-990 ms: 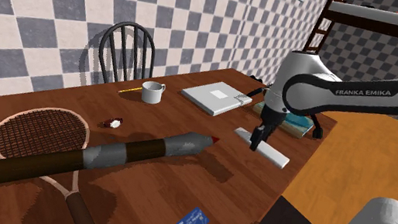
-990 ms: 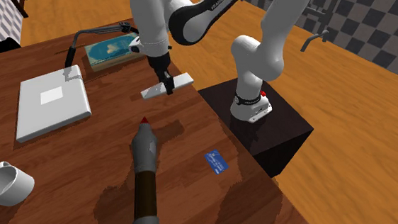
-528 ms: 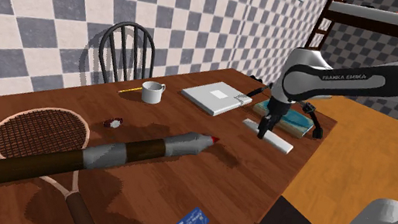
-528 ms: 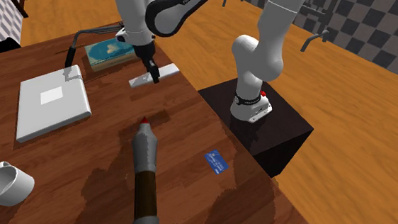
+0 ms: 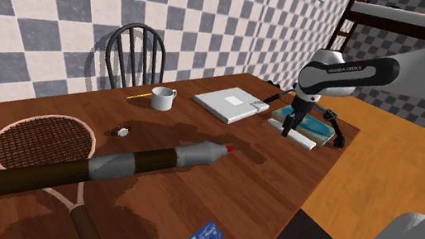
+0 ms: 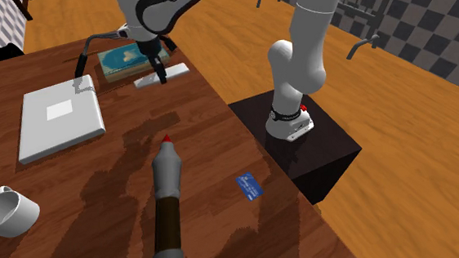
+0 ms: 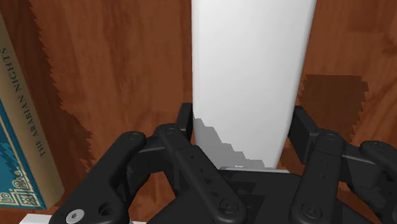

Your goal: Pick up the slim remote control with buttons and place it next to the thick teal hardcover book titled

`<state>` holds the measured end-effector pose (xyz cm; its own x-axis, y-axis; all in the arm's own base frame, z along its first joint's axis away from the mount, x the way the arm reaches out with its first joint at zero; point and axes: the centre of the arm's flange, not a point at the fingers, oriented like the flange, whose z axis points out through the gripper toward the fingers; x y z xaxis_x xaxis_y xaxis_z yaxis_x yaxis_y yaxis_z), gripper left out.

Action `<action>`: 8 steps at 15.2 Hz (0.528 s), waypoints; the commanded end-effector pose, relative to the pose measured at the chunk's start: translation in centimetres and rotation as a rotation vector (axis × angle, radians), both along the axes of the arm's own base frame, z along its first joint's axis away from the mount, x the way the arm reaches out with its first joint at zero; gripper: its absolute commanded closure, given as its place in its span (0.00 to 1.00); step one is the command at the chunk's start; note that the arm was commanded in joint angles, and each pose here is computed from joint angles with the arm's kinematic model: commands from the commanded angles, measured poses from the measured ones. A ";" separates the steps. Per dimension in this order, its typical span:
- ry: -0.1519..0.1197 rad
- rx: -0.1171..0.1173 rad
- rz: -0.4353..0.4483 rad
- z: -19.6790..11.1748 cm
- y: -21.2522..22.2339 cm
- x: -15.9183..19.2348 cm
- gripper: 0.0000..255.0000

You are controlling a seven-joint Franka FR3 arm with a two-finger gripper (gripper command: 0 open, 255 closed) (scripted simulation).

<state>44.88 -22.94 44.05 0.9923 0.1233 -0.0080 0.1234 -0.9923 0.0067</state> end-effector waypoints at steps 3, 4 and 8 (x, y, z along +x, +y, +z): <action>0.000 -0.001 0.002 0.2 -4.9 2.0 1.00; 0.000 -0.001 0.002 0.3 -6.2 2.4 1.00; 0.000 -0.001 0.002 -1.3 -6.6 2.6 1.00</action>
<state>47.41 -29.51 43.21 0.9921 0.1253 -0.0083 0.1254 -0.9921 0.0069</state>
